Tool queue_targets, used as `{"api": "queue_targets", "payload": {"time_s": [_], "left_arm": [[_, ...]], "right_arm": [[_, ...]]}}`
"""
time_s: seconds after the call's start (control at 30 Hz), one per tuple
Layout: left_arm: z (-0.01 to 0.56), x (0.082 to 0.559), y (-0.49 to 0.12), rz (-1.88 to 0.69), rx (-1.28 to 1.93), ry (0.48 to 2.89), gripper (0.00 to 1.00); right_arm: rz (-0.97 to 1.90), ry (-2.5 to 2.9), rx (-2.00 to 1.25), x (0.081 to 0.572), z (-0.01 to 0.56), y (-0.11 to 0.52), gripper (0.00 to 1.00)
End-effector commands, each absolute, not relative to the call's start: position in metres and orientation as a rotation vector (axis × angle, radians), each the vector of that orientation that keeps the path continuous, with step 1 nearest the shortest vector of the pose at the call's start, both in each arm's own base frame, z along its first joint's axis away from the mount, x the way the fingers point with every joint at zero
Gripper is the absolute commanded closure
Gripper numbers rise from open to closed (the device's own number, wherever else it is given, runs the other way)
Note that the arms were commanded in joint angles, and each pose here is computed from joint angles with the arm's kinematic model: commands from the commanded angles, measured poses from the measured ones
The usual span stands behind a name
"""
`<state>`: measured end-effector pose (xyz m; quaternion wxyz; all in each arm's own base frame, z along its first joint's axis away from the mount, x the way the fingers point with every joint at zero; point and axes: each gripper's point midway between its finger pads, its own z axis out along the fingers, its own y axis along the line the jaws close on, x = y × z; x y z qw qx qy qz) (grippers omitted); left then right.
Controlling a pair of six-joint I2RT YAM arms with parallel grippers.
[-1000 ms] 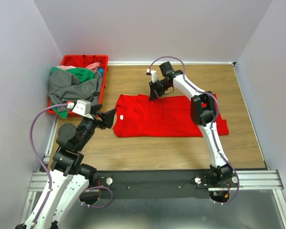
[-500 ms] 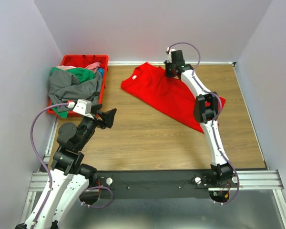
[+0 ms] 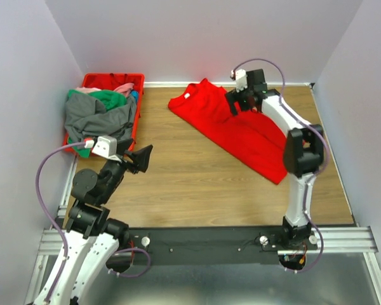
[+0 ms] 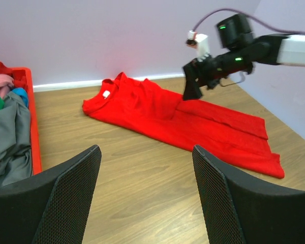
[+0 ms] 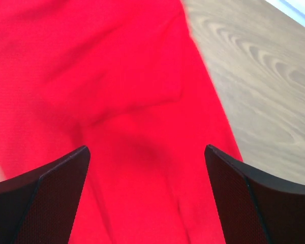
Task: Fold and stack the t-shirts
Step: Fold the tshirt
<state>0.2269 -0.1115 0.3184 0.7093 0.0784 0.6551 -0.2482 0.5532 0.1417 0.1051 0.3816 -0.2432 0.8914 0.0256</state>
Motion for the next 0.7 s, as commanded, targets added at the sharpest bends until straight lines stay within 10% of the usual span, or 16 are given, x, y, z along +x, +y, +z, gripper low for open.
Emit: {"api": "queue_targets", "payload": {"time_s": [0.0, 0.23, 0.67], "left_arm": [[0.325, 0.221, -0.113, -0.565, 0.205, 1.411, 0.2], [0.334, 0.212, -0.112, -0.575, 0.214, 1.366, 0.2], [0.336, 0.208, -0.114, -0.589, 0.226, 1.351, 0.2]], "right_arm": [[0.157, 2.17, -1.004, 0.482, 0.125, 0.155, 0.0], [-0.042, 2.273, -1.391, 0.342, 0.06, 0.149, 0.0], [-0.126, 2.29, -1.411, 0.28, 0.053, 0.118, 0.0]]}}
